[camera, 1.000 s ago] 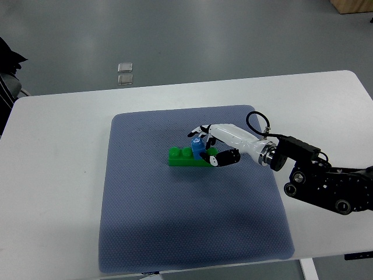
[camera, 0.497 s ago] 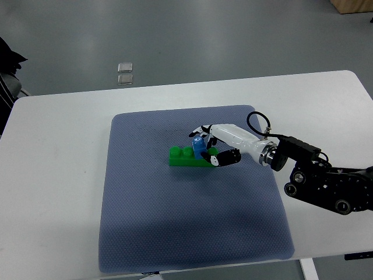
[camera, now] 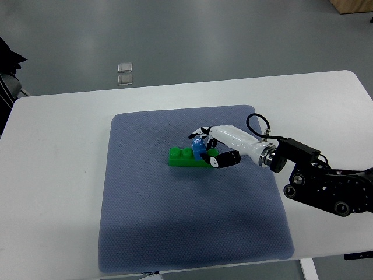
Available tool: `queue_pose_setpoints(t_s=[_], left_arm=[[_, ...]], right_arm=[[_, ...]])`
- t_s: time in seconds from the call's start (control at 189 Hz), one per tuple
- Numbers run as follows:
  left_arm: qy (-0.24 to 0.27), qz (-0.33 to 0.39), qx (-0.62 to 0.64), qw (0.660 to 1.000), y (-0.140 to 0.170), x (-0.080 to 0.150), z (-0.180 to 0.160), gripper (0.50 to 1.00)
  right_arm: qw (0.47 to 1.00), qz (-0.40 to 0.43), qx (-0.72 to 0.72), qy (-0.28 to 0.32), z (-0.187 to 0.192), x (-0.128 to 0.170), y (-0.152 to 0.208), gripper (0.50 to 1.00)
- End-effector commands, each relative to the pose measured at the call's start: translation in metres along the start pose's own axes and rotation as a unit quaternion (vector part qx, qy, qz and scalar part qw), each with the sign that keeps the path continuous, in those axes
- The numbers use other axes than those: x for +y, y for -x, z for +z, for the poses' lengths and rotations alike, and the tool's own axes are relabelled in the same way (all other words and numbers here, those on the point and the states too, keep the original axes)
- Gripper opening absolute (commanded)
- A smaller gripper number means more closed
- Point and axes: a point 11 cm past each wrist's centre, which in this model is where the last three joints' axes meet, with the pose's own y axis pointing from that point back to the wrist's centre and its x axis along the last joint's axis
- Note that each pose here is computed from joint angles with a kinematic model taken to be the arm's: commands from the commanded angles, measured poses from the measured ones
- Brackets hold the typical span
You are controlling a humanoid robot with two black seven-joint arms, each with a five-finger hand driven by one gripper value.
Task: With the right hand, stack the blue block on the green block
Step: 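Press the blue block down onto the green block with the right hand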
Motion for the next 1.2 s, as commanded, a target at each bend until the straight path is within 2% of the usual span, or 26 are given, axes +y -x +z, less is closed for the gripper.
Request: queue_pose_setpoints(t_s=[0.0,0.101,0.497,1.005,1.196], left_arm=[[0.0,0.0,0.0,1.0,-0.0001,0.0,0.0,1.0],[0.0,0.0,0.0,1.0,0.0001,0.0,0.0,1.0],[0.0,0.0,0.0,1.0,0.0001,0.0,0.0,1.0],[0.0,0.0,0.0,1.0,0.0001,0.0,0.0,1.0],[0.0,0.0,0.0,1.0,0.0001,0.0,0.0,1.0]], right_arm=[[1.0,-0.001,-0.002,-0.002,-0.0014,-0.0008,0.0016,0.553],[1.0,-0.003,-0.006,-0.006,-0.0057,-0.0033,0.0048,0.594],[1.0,-0.002,-0.007,-0.006,-0.0057,-0.0034,0.0042,0.678],[1.0,-0.001,-0.005,-0.006,-0.0053,-0.0035,0.0018,0.682],[1.0,0.001,-0.005,-0.008,-0.0061,-0.0032,-0.0009,0.719]])
